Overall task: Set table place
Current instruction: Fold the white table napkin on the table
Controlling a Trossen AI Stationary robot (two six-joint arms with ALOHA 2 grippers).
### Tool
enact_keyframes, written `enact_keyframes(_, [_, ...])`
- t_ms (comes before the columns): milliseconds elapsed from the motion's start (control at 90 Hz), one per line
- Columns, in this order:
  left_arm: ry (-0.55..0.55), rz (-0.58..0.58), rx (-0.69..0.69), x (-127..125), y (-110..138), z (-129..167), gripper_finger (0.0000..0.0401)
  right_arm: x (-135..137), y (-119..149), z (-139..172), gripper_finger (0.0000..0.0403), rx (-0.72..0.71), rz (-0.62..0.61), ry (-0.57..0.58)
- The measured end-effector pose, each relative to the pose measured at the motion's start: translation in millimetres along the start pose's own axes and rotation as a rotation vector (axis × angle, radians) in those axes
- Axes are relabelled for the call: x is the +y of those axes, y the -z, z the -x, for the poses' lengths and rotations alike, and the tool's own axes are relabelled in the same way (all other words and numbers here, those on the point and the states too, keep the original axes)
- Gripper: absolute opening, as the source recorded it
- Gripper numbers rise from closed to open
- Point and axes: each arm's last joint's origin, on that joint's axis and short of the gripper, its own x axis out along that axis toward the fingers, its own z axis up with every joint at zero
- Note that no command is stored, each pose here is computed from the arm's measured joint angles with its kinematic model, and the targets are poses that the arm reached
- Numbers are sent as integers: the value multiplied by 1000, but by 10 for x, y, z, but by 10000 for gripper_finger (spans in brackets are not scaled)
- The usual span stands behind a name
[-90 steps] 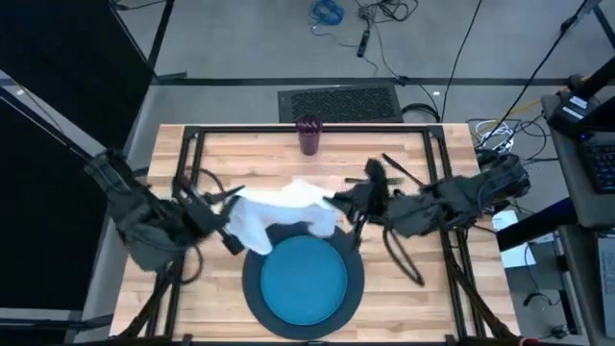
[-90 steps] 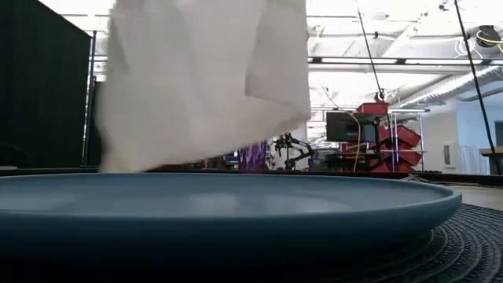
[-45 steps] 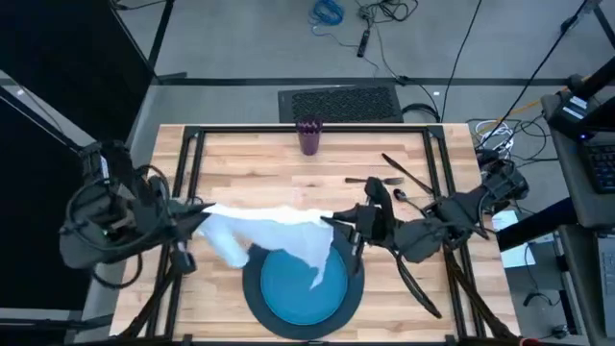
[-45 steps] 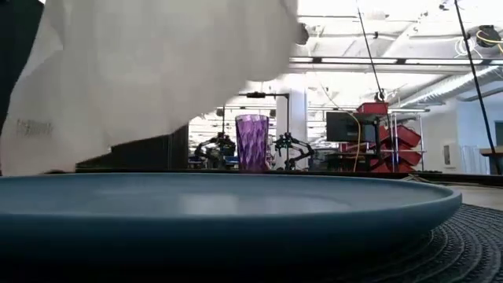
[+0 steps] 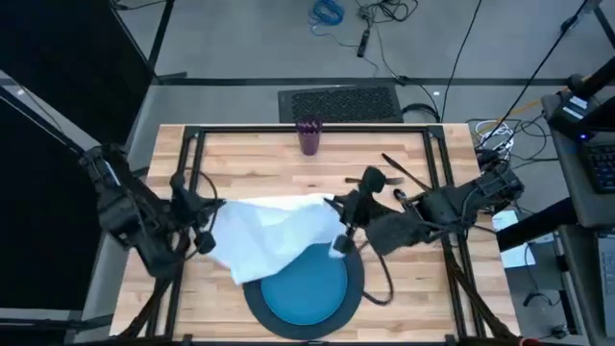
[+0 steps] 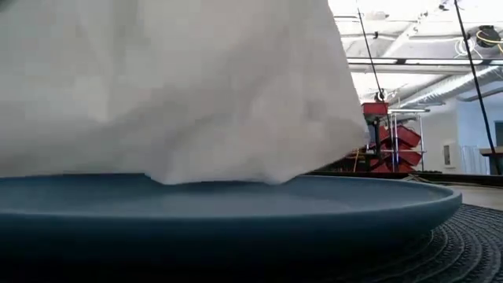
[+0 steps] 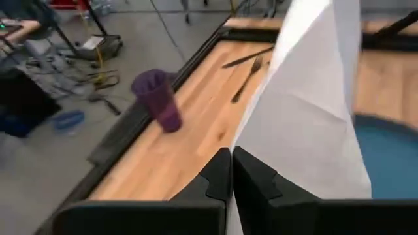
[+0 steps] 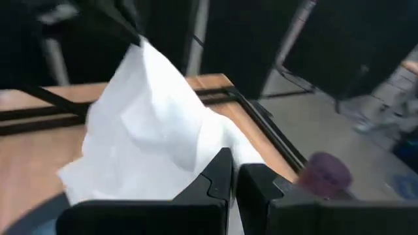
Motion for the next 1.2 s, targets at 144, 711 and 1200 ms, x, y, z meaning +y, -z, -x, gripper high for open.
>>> enact_keyframes(144, [-61,-62,44,13,-1,-165,0,-50,22,-178,0,41,17,25])
enact_keyframes(711, [-117,-179,134,-70,80,-720,0,-238,97,-285,0,139,63,98])
enact_keyframes(1200, [-103,-206,125,-6,63,-1347,0,-613,506,-872,0,348,186,253])
